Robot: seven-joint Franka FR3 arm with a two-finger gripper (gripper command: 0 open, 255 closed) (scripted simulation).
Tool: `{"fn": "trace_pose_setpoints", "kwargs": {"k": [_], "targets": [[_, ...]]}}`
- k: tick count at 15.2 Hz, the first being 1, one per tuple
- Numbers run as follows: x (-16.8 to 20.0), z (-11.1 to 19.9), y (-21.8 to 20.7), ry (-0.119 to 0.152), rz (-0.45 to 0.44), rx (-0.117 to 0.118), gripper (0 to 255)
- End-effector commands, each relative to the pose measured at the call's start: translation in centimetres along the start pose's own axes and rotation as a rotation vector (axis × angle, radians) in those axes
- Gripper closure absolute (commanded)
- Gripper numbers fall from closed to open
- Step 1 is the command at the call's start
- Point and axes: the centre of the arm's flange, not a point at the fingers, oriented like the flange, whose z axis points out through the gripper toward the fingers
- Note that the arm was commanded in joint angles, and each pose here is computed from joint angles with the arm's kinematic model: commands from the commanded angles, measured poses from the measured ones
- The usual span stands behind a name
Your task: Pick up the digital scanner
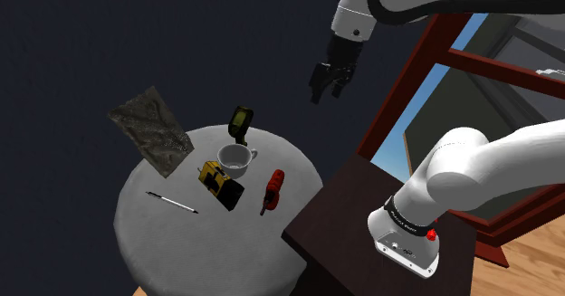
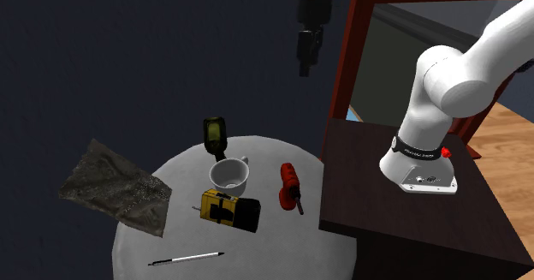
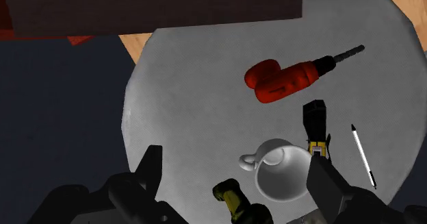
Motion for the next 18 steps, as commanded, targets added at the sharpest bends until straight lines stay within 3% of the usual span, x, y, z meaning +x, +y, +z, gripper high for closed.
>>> {"fn": "trace_pose_setpoints", "kwargs": {"k": [1,18], "targets": [[1.4,1.9,-1.5,0.017,0.04,-0.012,0],[15.2,16.7,-10.8,0.139,0.364,-0.126,0]]}}
